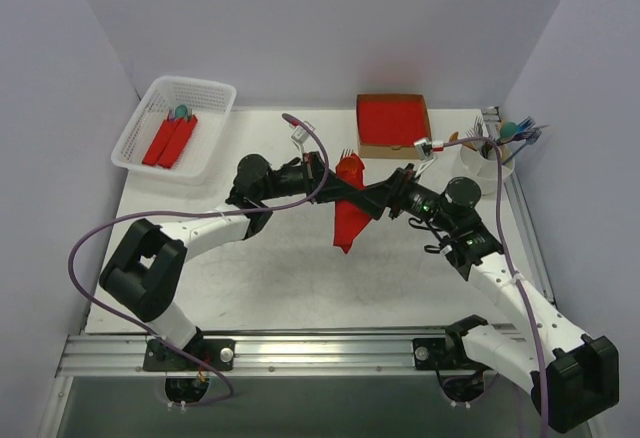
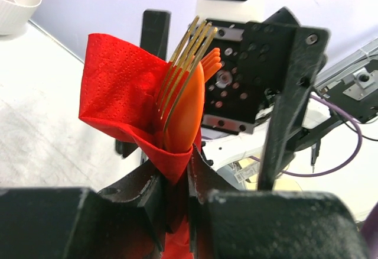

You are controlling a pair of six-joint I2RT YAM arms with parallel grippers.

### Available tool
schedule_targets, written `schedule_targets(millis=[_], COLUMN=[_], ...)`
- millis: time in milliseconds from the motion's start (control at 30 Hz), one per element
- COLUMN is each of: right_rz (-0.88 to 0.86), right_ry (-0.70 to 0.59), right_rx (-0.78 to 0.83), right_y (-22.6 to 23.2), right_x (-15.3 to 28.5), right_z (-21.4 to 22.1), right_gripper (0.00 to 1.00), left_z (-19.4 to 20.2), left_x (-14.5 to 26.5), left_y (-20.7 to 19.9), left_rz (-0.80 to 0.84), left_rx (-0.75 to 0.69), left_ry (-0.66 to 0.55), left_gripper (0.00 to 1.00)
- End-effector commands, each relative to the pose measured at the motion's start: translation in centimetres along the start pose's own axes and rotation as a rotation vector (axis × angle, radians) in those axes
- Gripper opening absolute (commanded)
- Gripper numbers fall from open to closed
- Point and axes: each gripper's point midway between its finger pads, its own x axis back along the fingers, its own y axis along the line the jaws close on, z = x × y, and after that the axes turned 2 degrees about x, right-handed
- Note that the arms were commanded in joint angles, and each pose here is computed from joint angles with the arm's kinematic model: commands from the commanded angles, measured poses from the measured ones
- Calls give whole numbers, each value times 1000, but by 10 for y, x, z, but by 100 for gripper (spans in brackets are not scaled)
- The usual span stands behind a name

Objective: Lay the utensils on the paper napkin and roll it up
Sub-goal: Roll the napkin.

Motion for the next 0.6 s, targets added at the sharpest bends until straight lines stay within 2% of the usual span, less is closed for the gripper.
schedule_targets(millis=[0, 400, 567], right_rz=[-85, -164, -164], right_ry=[-26, 5, 15], right_rx=[48, 39, 25], right_y=[19, 37, 36], right_x=[4, -11, -14], right_z=[-6, 11, 16], right_gripper=[100, 98, 79], left_z=[-22, -33, -36], left_x=[-5, -8, -8], left_y=[-38, -55, -59], left_rz=[109, 145, 167], left_rx=[-74, -61, -50], left_ry=[-34, -59, -75], left_gripper=[2, 3, 3])
